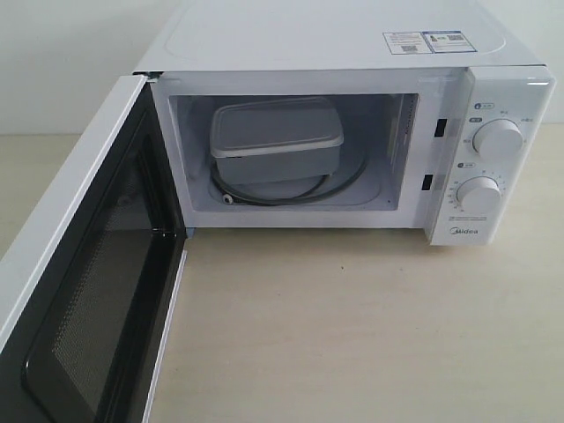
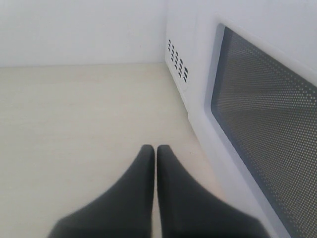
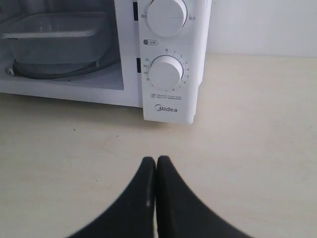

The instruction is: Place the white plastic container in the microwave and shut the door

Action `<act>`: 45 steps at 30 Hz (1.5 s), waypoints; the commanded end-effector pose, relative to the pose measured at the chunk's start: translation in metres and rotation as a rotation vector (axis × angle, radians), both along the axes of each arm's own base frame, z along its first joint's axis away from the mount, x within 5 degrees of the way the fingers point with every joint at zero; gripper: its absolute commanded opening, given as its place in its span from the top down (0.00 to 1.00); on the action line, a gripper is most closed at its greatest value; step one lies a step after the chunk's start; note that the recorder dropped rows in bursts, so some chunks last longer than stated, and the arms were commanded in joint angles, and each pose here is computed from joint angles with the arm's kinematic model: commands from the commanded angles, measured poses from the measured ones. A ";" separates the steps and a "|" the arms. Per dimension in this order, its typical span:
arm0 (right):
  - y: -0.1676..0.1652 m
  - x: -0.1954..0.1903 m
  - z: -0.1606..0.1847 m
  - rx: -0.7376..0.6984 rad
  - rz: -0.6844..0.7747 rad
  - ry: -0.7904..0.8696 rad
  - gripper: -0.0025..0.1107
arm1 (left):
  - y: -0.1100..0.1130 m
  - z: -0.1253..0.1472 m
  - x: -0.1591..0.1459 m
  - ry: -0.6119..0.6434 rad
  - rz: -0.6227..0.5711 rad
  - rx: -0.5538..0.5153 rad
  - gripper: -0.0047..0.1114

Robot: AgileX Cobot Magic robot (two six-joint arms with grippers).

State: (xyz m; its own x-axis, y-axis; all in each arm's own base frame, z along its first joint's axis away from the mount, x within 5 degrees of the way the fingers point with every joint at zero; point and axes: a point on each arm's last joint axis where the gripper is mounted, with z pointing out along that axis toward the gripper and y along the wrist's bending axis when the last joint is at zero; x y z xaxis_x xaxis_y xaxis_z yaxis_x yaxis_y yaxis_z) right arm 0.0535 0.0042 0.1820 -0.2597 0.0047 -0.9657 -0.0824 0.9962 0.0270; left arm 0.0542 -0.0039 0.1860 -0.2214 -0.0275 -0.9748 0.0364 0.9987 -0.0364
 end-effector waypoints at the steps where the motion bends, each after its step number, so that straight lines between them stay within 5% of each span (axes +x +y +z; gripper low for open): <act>1: -0.004 0.000 0.001 -0.009 -0.061 -0.009 0.98 | 0.000 0.000 0.000 -0.006 -0.005 0.000 0.93; 28: -0.004 0.000 0.001 -0.009 -0.077 -0.009 0.98 | -0.001 0.000 -0.001 0.029 -0.014 -0.016 0.93; 37: -0.004 0.000 0.001 -0.009 -0.077 -0.009 0.98 | -0.004 0.088 -0.022 -0.197 -0.037 -0.078 0.93; 45: -0.004 0.000 0.001 -0.009 -0.077 -0.009 0.98 | -0.007 0.114 -0.044 -0.110 -0.081 -0.061 0.93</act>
